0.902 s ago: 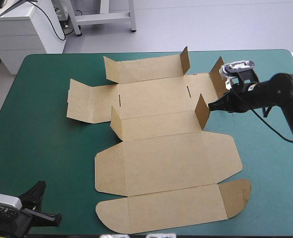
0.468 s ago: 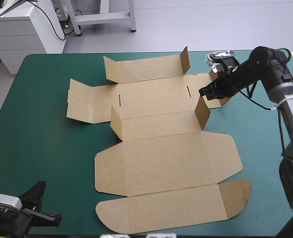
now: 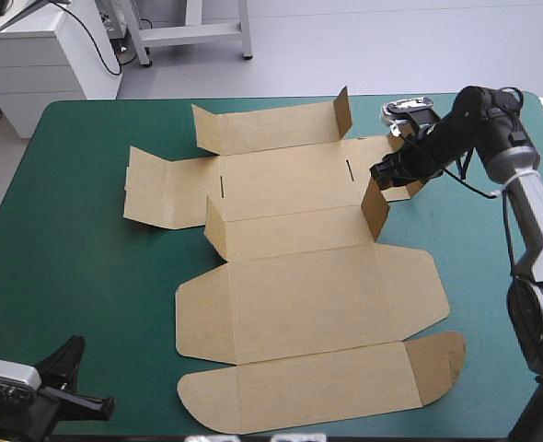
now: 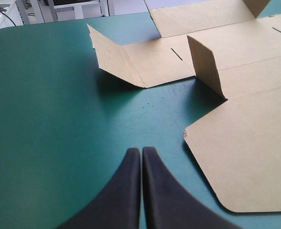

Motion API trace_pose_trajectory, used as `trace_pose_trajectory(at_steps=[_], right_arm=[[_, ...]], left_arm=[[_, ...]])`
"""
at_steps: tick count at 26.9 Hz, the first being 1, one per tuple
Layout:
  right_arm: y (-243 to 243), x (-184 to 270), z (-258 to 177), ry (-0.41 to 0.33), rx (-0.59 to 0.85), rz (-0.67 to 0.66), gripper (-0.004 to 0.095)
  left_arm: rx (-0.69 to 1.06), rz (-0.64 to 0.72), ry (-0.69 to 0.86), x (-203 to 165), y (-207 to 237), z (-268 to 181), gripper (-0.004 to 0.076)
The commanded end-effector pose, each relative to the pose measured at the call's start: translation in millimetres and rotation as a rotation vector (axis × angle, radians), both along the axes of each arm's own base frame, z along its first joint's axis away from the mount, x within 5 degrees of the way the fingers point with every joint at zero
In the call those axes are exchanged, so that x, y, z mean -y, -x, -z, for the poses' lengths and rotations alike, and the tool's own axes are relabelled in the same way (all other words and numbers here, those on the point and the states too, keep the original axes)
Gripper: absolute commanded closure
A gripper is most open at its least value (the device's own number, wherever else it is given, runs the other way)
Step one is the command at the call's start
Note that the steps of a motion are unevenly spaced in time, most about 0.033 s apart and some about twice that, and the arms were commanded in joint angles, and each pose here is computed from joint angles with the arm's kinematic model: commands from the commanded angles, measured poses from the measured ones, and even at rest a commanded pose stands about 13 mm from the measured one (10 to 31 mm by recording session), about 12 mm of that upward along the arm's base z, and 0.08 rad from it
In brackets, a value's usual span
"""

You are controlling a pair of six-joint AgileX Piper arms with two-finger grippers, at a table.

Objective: Fold the box

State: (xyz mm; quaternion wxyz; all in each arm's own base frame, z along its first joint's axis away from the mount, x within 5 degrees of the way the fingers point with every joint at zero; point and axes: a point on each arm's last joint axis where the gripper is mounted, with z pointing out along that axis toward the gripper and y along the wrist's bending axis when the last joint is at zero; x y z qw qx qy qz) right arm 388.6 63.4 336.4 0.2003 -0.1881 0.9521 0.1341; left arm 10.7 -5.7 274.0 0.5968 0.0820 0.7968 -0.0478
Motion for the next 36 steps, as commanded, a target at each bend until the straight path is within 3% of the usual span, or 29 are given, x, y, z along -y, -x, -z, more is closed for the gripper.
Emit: trace_pose_trajectory(at_steps=[1, 16, 19, 23, 24, 26, 31, 36], right_arm=[[1.3, 2.6, -13.1, -0.012, 0.033, 0.012, 0.0382], [-20.7, -29.2, 44.5, 0.025, -0.107, -0.056, 0.041], [-21.6, -27.3, 47.0, 0.055, -0.11, -0.049, 0.0549], [-23.9, -22.7, 42.7, 0.118, -0.074, -0.073, 0.0929], [-24.3, -23.0, 40.9, 0.119, -0.064, -0.086, 0.0915], [-25.1, -25.6, 35.8, 0.126, -0.03, -0.141, 0.0918], [-20.2, -55.5, 17.2, 0.224, 0.128, -0.472, 0.0923], [-3.4, -107.3, 6.4, 0.439, 0.243, -0.75, 0.0924]], left_arm=[[0.106, 0.0, 0.026, -0.5, 3.6, -15.5, 0.0731], [0.107, 0.001, 0.027, -0.3, 3.6, -15.7, 0.0731], [0.108, 0.001, 0.025, -0.4, 3.6, -15.7, 0.0731], [0.108, 0.001, 0.025, -0.4, 3.6, -15.7, 0.0731], [0.108, 0.001, 0.025, -0.4, 3.6, -15.7, 0.0731], [0.108, 0.001, 0.025, -0.4, 3.6, -15.7, 0.0731], [0.107, 0.001, 0.028, -0.4, 3.6, -15.7, 0.0731], [0.107, 0.001, 0.028, -0.4, 3.6, -15.7, 0.0731]])
